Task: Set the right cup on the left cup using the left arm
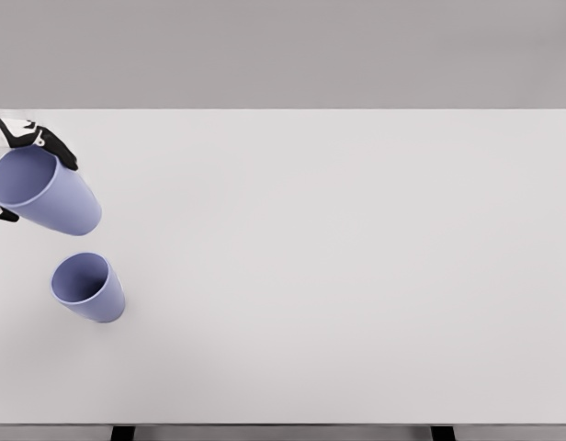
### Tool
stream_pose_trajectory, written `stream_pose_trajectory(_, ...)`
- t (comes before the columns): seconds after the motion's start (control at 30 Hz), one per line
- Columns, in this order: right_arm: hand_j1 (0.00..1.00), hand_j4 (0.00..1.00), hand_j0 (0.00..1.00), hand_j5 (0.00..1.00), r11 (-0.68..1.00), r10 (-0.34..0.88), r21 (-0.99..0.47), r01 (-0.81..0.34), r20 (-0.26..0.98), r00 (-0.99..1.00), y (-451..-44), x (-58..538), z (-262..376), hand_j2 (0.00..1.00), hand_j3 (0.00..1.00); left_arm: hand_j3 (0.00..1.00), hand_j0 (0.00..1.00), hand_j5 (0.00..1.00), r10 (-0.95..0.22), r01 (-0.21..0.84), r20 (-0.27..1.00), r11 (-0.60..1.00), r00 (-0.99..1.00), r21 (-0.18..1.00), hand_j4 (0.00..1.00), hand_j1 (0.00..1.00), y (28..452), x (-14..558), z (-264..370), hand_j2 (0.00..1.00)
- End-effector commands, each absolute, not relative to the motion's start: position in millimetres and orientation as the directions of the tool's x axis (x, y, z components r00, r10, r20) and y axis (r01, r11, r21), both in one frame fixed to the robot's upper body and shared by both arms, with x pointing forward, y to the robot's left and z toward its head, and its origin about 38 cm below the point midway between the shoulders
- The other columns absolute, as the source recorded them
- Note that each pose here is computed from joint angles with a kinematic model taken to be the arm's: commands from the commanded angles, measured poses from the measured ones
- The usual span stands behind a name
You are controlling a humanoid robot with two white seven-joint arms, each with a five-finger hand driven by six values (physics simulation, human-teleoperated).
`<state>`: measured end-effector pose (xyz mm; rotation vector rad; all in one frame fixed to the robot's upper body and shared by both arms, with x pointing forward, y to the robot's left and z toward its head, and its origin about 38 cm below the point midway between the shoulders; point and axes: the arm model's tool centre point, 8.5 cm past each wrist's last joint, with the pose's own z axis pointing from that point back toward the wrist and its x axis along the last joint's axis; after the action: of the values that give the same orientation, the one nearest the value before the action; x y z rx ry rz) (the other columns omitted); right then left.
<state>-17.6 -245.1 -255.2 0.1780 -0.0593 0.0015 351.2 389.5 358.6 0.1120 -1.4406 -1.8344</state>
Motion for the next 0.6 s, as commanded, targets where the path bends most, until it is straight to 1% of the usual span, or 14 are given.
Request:
stream_pose_trajectory(0.0, 1.0, 1.0, 1.0, 1.0, 0.984, -0.004, 0.177, -0.007, 0.059, 0.998, -245.1, -17.6, -255.2, 1.0, 1.0, 0.55, 0.55, 0.55, -0.616, 0.517, 0.382, -0.048, -0.689, 0.855, 0.55, 0.55, 389.8, 345.2, 362.4, 0.55)
stream_pose_trajectory(0.13, 1.0, 1.0, 1.0, 1.0, 0.984, -0.004, 0.177, -0.007, 0.061, 0.998, -245.1, -16.6, -255.3, 1.0, 1.0, 0.55, 0.55, 0.55, -0.616, 0.526, 0.38, -0.065, -0.69, 0.848, 0.55, 0.55, 389.7, 336.2, 360.8, 0.55)
stream_pose_trajectory(0.3, 1.0, 1.0, 1.0, 1.0, 0.984, -0.004, 0.177, -0.007, 0.059, 0.998, -245.1, -17.6, -255.2, 1.0, 1.0, 0.55, 0.55, 0.55, -0.609, 0.509, 0.362, -0.081, -0.706, 0.857, 0.55, 0.55, 397.1, 327.6, 365.6, 0.55)
stream_pose_trajectory(0.57, 1.0, 1.0, 1.0, 1.0, 0.984, -0.004, 0.177, -0.007, 0.059, 0.998, -245.1, -17.6, -255.2, 1.0, 1.0, 0.56, 0.56, 0.56, -0.62, 0.557, 0.399, -0.075, -0.675, 0.827, 0.56, 0.56, 403.0, 321.9, 350.2, 0.56)
